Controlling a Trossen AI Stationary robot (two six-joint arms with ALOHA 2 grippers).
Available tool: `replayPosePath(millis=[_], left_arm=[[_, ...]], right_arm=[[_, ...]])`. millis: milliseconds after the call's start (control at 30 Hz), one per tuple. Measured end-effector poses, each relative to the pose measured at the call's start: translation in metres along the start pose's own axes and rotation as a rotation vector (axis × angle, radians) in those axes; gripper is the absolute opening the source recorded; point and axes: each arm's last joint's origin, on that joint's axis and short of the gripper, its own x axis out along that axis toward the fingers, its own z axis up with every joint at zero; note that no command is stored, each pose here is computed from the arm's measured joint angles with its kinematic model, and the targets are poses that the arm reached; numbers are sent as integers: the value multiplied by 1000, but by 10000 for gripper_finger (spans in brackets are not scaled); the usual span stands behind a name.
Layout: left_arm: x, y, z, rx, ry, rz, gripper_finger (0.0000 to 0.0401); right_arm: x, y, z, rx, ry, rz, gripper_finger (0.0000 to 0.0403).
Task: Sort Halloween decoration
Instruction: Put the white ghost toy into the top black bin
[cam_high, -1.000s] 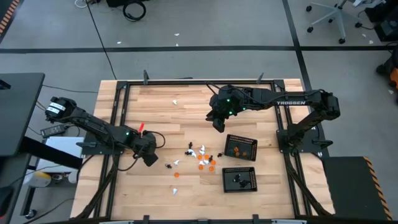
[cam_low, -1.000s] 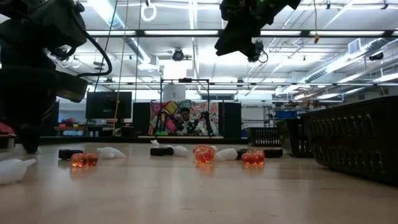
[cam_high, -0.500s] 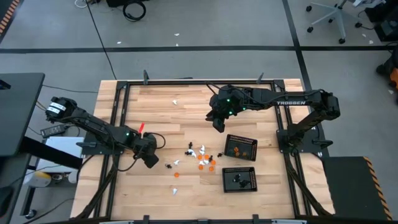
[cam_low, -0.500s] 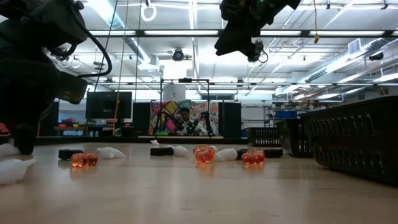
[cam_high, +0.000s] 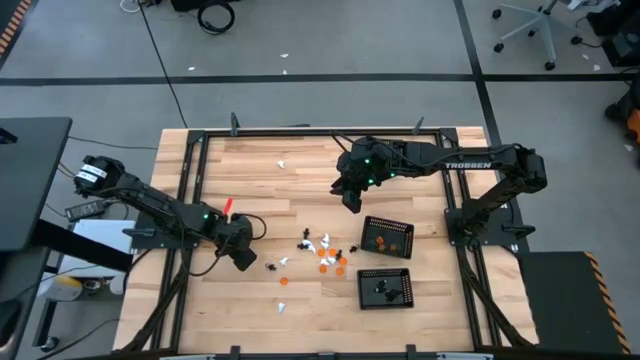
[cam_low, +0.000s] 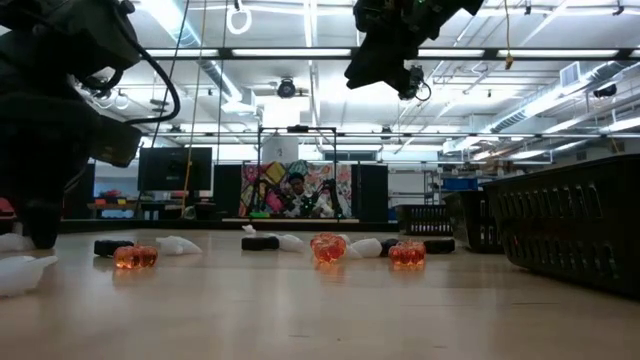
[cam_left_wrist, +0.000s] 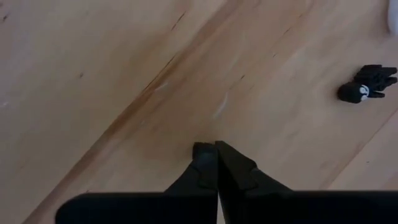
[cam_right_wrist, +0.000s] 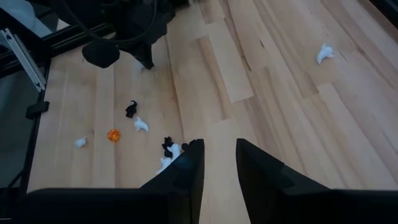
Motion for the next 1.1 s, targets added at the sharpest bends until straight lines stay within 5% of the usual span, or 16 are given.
replayPosePath(millis=[400, 600, 867, 1100], left_arm=[[-5, -9, 18, -55, -135, -68, 6], [-10, -14, 16, -81, -83, -71, 55], [-37, -25, 10, 127, -22, 101, 91], [-32, -27, 0, 71, -6, 80, 174]], right_arm=[[0, 0, 2, -15, -22, 5, 98], [0, 1, 2, -15, -20, 11, 98], [0, -2, 3, -21, -23, 6, 98], [0, -2, 3, -21, -24, 5, 98]])
